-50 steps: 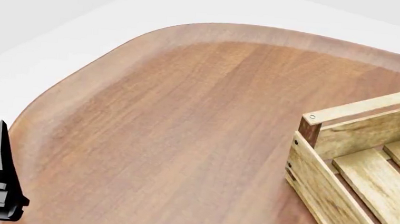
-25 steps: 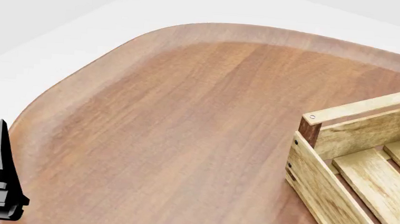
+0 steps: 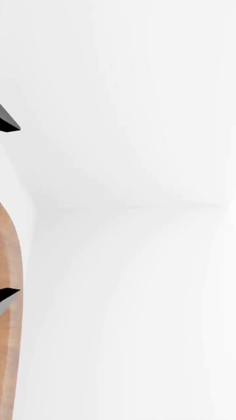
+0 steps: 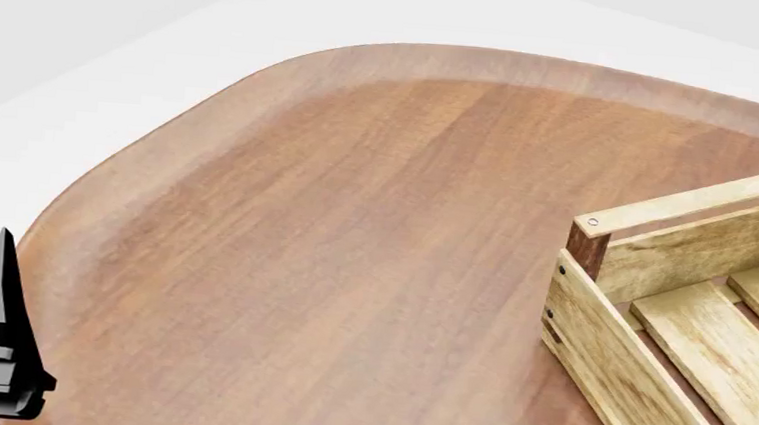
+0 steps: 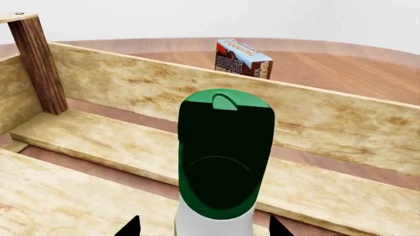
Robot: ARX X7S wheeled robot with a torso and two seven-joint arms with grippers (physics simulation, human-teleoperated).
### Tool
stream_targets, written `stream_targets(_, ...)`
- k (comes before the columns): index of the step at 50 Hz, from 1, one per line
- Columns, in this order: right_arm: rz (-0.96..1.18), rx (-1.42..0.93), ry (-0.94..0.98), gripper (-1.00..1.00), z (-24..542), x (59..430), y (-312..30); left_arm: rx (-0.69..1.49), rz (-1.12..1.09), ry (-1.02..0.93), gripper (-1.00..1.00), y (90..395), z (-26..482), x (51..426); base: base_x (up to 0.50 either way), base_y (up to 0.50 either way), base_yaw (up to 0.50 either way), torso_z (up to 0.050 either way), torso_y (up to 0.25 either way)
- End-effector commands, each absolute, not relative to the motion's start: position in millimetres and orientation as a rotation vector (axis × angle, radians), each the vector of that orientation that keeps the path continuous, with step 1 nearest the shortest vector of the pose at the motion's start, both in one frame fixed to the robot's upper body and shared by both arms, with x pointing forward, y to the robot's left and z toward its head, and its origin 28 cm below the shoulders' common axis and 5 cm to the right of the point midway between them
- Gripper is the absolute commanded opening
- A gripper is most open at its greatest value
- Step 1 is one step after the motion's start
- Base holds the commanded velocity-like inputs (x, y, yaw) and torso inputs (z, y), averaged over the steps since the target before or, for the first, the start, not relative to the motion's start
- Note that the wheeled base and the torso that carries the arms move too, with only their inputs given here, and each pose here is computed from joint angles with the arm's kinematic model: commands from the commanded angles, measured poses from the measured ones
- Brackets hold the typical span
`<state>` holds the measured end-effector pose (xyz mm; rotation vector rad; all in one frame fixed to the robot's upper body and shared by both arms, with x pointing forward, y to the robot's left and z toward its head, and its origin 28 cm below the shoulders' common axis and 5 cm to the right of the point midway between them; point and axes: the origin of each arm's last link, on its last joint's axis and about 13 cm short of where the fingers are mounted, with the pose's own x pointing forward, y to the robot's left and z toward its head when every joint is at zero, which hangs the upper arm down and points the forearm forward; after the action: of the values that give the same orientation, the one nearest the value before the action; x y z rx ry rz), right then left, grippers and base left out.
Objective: Pick up the salad dressing and put it in the tray.
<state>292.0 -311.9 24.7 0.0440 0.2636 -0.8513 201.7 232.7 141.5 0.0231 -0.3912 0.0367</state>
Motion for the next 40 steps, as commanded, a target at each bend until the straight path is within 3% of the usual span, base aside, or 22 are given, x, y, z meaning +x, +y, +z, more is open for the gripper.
stream_targets(1,-0.851,0.042,0.268,1.00,23.2,291.2,-311.4,0.023,0.038,-0.392,1.00,233.0,141.4,201.4,0.00,0.00,0.00,0.000,0.000)
stream_targets(20,-0.813,-0.041,0.216,1.00,38.5,298.0,-316.1,0.021,0.041,-0.398,1.00,233.4,142.6,200.6,0.00,0.00,0.00,0.000,0.000)
stream_targets(40,-0.781,-0.148,-0.061,1.00,115.4,249.9,-281.9,0.021,0.044,-0.416,1.00,234.6,149.0,198.9,0.00,0.00,0.00,0.000,0.000)
